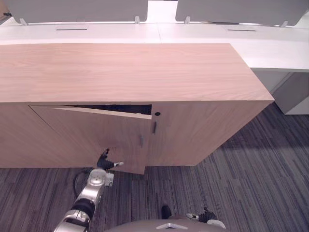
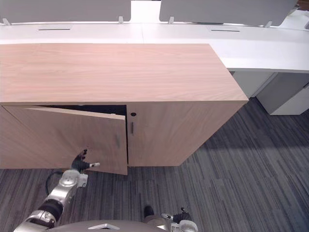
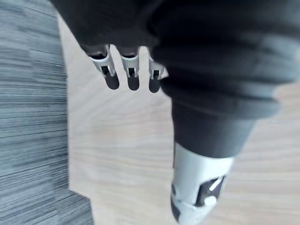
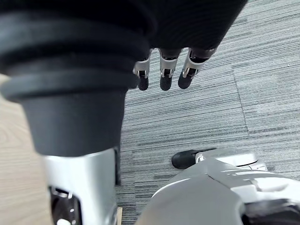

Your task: Walk over to the cabinet, pick up the folder, carry it to the office cabinet, place the folder inside the office cabinet, then close the office cabinet door

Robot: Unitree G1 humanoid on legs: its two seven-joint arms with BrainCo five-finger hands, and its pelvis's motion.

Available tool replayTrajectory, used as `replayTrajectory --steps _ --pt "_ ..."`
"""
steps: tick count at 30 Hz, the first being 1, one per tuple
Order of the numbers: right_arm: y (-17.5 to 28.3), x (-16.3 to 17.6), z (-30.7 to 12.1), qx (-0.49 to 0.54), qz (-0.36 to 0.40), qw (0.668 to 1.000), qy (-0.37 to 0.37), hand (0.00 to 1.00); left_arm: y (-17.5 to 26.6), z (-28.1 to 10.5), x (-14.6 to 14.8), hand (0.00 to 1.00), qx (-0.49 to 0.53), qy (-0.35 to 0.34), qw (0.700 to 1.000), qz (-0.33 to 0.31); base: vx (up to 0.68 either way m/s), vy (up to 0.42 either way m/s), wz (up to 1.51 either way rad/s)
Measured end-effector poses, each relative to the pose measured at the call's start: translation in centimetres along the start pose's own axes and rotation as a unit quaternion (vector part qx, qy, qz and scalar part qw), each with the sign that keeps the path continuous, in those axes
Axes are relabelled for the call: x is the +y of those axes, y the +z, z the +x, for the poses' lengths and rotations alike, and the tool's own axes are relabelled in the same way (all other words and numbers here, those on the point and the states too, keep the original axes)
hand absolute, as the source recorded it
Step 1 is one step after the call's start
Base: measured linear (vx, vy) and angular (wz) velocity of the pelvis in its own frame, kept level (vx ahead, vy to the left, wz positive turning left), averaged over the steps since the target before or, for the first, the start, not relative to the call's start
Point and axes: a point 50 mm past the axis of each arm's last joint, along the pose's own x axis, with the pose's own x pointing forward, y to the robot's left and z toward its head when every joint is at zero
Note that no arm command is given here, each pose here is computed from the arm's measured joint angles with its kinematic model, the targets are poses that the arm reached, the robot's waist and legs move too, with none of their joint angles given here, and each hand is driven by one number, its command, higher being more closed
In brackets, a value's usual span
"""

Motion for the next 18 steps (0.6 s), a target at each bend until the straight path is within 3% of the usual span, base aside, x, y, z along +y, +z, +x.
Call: replayTrajectory --steps 10,18 --pt "2.1 0.4 0.4 -0.025 -0.004 1.0 0.005 0.0 -10.5 -4.5 2.4 0.0 0.178 0.057 0.981 -0.053 -0.13 -0.027 -0.13" --pt "1.2 0.0 0.4 -0.01 -0.007 1.0 0.002 0.0 -13.3 -6.3 1.9 0.0 0.234 0.068 0.967 -0.078 -0.05 -0.02 -0.11"
